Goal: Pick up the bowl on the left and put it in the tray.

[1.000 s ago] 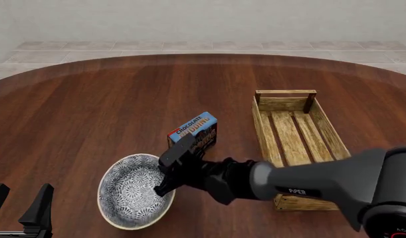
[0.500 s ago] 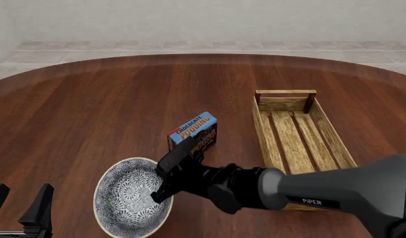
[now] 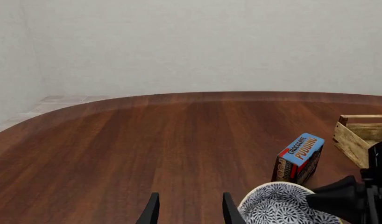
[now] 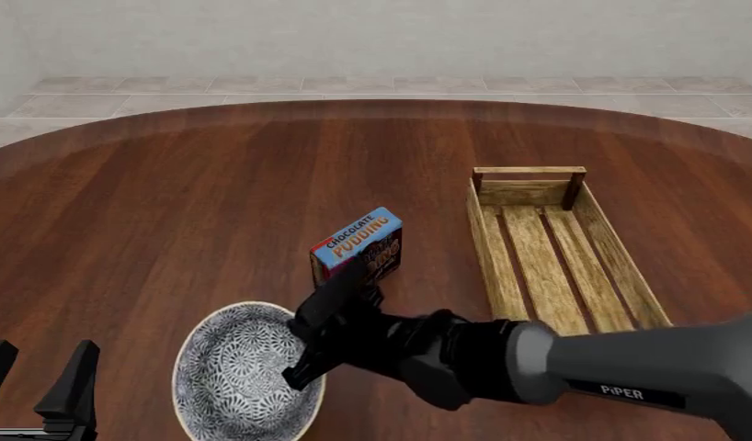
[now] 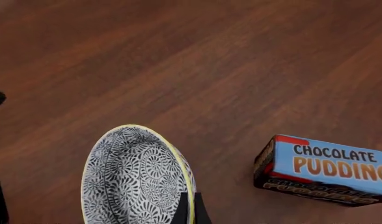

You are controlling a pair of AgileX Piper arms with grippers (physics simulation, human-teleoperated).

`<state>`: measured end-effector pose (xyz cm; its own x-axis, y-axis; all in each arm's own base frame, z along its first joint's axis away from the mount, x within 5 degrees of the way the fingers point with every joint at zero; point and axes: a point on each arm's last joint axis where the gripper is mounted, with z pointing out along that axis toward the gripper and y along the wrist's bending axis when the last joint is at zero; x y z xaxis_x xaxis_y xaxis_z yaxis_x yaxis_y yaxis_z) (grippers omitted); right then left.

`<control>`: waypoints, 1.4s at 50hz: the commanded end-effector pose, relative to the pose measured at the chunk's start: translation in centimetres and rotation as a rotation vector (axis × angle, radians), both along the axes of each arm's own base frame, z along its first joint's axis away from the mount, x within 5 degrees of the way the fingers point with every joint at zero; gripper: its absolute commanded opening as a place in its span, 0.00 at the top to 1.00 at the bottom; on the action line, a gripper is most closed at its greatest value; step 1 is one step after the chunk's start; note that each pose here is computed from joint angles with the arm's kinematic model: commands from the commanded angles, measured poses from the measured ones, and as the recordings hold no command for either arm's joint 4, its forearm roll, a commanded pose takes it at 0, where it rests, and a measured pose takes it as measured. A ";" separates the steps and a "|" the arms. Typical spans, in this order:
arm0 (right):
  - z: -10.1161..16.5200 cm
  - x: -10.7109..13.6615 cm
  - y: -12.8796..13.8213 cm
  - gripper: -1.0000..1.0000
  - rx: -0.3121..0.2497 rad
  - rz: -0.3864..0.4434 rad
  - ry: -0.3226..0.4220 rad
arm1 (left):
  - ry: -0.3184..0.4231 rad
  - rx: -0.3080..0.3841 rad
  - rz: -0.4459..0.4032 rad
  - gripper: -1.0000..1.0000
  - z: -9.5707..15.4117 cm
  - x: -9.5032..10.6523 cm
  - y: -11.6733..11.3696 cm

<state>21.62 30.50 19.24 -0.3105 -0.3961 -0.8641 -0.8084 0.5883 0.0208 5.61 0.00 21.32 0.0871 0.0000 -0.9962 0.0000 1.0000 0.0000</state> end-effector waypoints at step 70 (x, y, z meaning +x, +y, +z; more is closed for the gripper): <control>14.0 -4.0 -9.1 1.00 0.279 -0.094 -0.142 | 0.000 0.000 0.000 0.00 0.0 0.0 0.0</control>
<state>17.84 22.72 31.58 -0.2119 -0.1654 -0.9632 -0.7754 0.6284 0.0627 5.61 0.00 21.32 0.0871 0.0000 -0.9962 0.0000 1.0000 0.0000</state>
